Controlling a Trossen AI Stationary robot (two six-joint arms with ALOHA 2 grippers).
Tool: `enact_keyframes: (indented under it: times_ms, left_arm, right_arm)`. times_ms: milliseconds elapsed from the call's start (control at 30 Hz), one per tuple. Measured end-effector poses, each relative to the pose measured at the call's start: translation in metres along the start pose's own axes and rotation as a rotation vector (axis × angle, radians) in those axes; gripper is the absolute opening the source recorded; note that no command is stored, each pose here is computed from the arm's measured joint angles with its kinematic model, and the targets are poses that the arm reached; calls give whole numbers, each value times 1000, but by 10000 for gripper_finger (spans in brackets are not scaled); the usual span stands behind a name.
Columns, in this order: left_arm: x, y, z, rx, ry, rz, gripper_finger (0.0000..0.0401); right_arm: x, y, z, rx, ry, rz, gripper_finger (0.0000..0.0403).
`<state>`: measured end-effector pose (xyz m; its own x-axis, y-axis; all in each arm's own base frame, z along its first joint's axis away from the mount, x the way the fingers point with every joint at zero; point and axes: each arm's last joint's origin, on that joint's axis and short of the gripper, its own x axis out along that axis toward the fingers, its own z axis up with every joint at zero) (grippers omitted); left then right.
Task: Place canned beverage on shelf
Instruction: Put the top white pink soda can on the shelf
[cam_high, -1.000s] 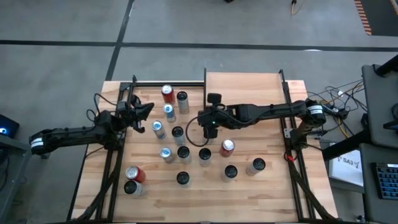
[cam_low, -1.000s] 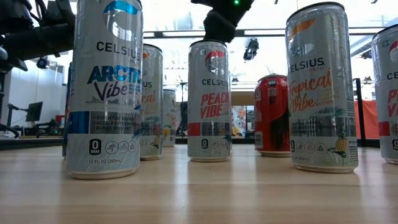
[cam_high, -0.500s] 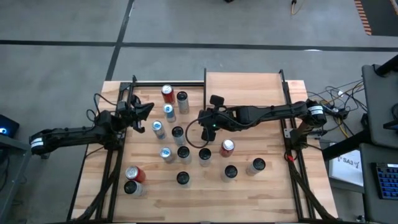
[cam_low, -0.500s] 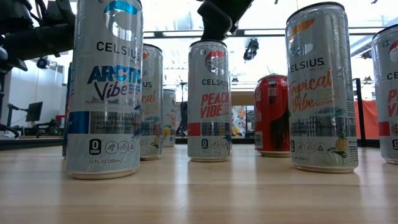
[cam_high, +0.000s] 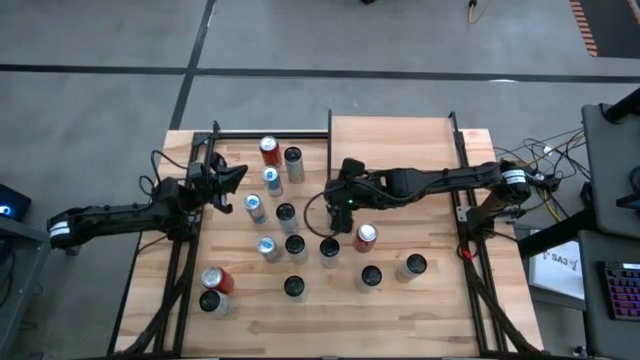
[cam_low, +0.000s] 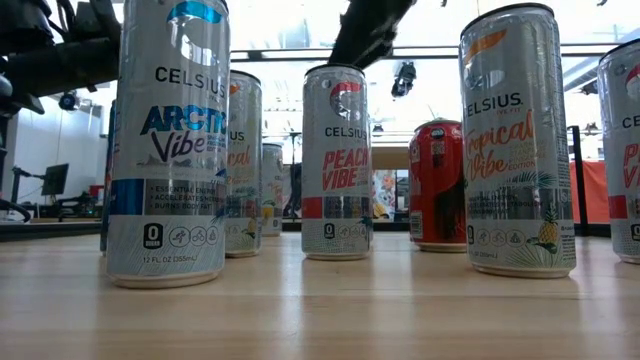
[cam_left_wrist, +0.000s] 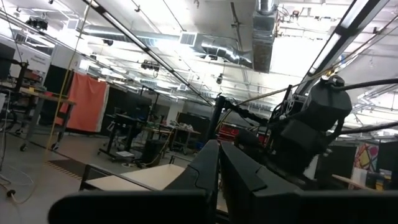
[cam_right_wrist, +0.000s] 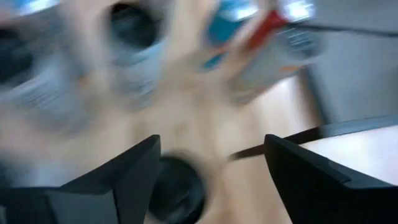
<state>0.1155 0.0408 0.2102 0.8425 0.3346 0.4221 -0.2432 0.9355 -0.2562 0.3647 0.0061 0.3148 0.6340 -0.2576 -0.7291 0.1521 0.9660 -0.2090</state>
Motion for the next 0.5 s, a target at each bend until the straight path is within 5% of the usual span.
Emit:
enact_keyframes:
  times_ms: [100, 500]
  left_arm:
    - [0, 0, 0, -5, 0, -1, 0]
    - [0, 0, 0, -1, 0, -1, 0]
  right_arm:
    - [-6, 2, -4, 9, 37, 106, 294]
    - [0, 2, -13, 65, 107, 97, 324]
